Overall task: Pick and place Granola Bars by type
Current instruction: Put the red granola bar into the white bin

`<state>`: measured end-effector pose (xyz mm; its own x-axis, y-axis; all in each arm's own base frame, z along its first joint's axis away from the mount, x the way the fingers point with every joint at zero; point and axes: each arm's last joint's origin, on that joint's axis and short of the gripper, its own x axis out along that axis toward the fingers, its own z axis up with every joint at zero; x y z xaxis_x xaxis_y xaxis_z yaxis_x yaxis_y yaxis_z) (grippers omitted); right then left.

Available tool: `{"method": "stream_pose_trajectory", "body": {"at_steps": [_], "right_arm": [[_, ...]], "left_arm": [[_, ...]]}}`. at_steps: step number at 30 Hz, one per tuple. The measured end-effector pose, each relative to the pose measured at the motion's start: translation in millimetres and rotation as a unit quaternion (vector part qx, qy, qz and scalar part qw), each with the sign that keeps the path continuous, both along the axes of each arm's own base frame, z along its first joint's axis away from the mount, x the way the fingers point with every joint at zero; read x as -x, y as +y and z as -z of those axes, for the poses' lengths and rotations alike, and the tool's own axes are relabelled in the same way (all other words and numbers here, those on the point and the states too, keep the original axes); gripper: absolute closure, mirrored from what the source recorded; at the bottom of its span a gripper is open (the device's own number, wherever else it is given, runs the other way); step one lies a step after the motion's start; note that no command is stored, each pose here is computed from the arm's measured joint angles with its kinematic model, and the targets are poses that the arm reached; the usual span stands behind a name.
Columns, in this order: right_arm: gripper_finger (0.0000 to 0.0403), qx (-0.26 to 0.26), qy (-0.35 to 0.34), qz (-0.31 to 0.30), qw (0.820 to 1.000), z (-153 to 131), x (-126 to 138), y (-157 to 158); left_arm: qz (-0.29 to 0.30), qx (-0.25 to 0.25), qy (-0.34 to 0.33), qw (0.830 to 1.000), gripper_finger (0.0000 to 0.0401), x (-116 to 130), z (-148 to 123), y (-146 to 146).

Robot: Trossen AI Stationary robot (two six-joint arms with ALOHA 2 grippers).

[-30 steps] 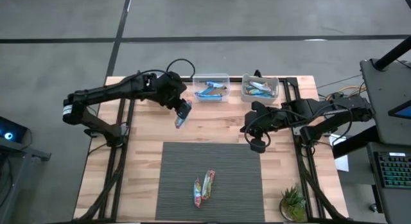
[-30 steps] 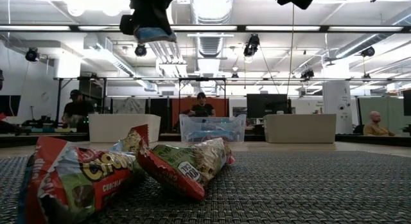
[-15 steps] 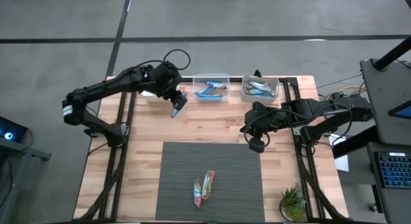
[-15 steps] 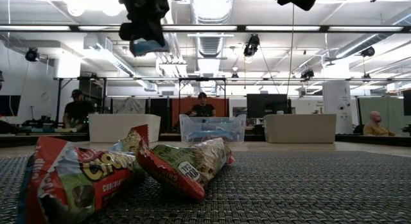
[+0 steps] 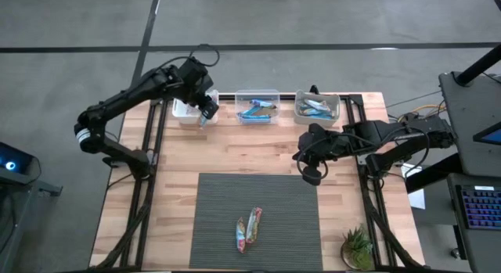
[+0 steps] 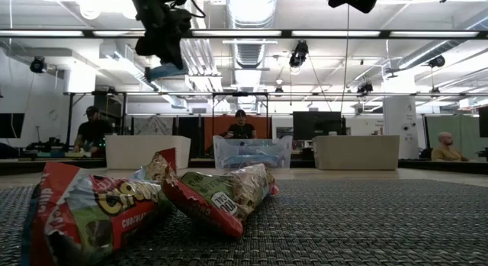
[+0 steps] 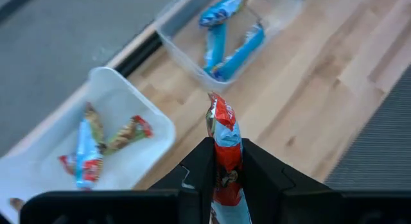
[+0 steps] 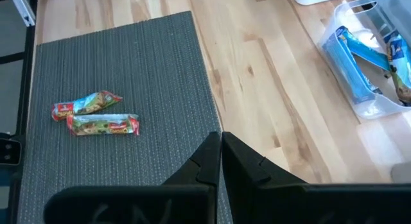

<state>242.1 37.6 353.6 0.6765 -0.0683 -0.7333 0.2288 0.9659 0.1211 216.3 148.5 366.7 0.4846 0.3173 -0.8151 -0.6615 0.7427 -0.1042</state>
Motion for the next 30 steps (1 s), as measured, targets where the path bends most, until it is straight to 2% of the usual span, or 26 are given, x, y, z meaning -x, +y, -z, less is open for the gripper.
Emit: {"method": "stream_pose_trajectory", "body": {"at_steps": [7, 14, 22, 30], "right_arm": [[0.0394, -0.010, -0.002, 0.015, 1.000, 0.0, 0.0, -0.1], [0.0394, -0.007, -0.007, 0.047, 0.999, -0.3, -0.1, -1.6], [0.0394, -0.013, -0.008, 0.054, 0.998, -0.2, -0.2, -1.6], [0.0394, -0.025, -0.010, 0.067, 0.997, -0.2, -0.2, -1.6]], "left_arm": [[0.007, -0.037, 0.027, 0.999, 0.0348, 18.2, 0.0, 23.6], [0.011, -0.089, 0.089, 0.992, 0.0348, 29.4, 5.3, 46.0], [0.073, -0.120, 0.140, 0.980, 0.0348, 19.5, 22.5, 68.5], [0.134, -0.118, 0.224, 0.958, 0.0348, 3.3, 54.9, 88.9]]}}
